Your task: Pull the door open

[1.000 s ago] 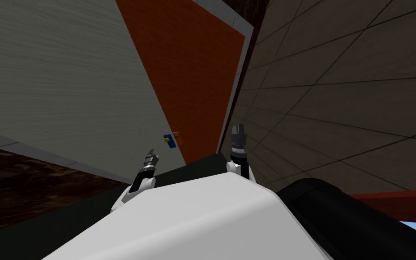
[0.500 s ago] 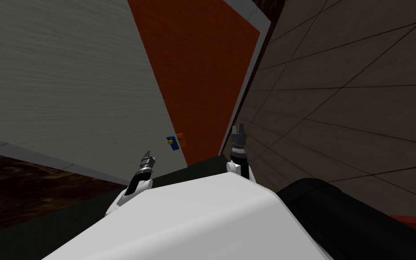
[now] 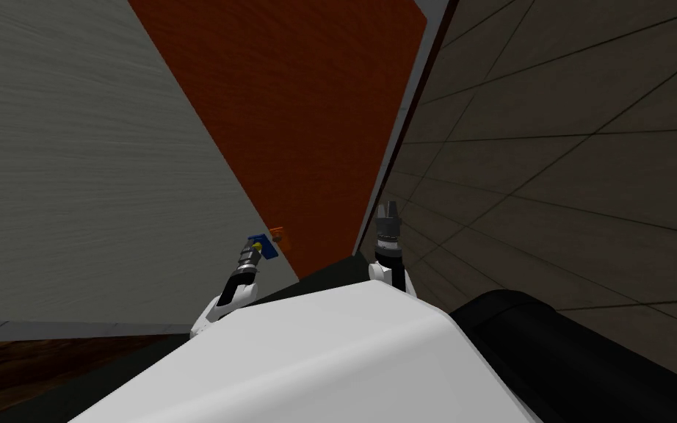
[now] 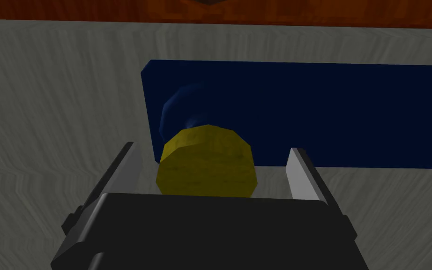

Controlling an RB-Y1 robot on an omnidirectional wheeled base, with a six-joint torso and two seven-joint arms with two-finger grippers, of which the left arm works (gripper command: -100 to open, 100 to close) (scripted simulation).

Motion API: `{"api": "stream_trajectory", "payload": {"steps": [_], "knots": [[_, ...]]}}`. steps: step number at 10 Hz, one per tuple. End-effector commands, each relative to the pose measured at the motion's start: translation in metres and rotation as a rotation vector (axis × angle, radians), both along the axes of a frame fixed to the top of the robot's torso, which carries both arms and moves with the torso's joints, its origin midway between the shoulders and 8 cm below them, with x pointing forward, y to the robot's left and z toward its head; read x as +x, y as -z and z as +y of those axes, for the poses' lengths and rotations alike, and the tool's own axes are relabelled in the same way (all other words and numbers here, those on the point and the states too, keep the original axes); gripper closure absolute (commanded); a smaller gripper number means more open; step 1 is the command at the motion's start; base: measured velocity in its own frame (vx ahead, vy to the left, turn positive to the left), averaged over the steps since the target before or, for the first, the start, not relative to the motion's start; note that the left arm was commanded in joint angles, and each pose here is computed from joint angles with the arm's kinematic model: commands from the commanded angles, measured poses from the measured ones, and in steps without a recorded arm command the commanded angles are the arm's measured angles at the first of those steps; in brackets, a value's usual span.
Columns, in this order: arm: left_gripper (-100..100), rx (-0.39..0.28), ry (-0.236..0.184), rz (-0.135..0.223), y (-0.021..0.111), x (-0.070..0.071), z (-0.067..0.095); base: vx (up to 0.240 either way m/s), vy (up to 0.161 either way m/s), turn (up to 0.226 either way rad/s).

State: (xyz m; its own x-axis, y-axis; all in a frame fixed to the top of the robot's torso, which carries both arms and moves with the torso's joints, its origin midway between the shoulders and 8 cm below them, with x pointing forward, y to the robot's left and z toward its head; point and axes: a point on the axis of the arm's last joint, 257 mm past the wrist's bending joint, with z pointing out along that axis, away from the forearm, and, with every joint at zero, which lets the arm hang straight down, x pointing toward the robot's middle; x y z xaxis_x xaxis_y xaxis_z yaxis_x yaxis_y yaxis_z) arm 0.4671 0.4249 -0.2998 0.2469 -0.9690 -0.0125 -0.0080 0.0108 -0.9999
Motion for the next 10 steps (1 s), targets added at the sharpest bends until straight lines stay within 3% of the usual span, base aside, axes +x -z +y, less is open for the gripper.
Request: {"api": "stream_trajectory", "payload": {"steps": [1, 6, 7, 10], "knots": [[100, 0.0, -0.003, 0.003, 0.001, -0.001, 0.002, -0.013, 0.012, 0.048], [100, 0.0, -0.003, 0.003, 0.001, -0.001, 0.002, -0.02, 0.009, -0.009], [100, 0.005, -0.022, 0.027, 0.01, -0.012, 0.015, -0.123, -0.005, 0.043], [100, 0.011, -0.04, 0.045, 0.016, -0.023, 0.029, -0.173, 0.046, 0.079]]}}
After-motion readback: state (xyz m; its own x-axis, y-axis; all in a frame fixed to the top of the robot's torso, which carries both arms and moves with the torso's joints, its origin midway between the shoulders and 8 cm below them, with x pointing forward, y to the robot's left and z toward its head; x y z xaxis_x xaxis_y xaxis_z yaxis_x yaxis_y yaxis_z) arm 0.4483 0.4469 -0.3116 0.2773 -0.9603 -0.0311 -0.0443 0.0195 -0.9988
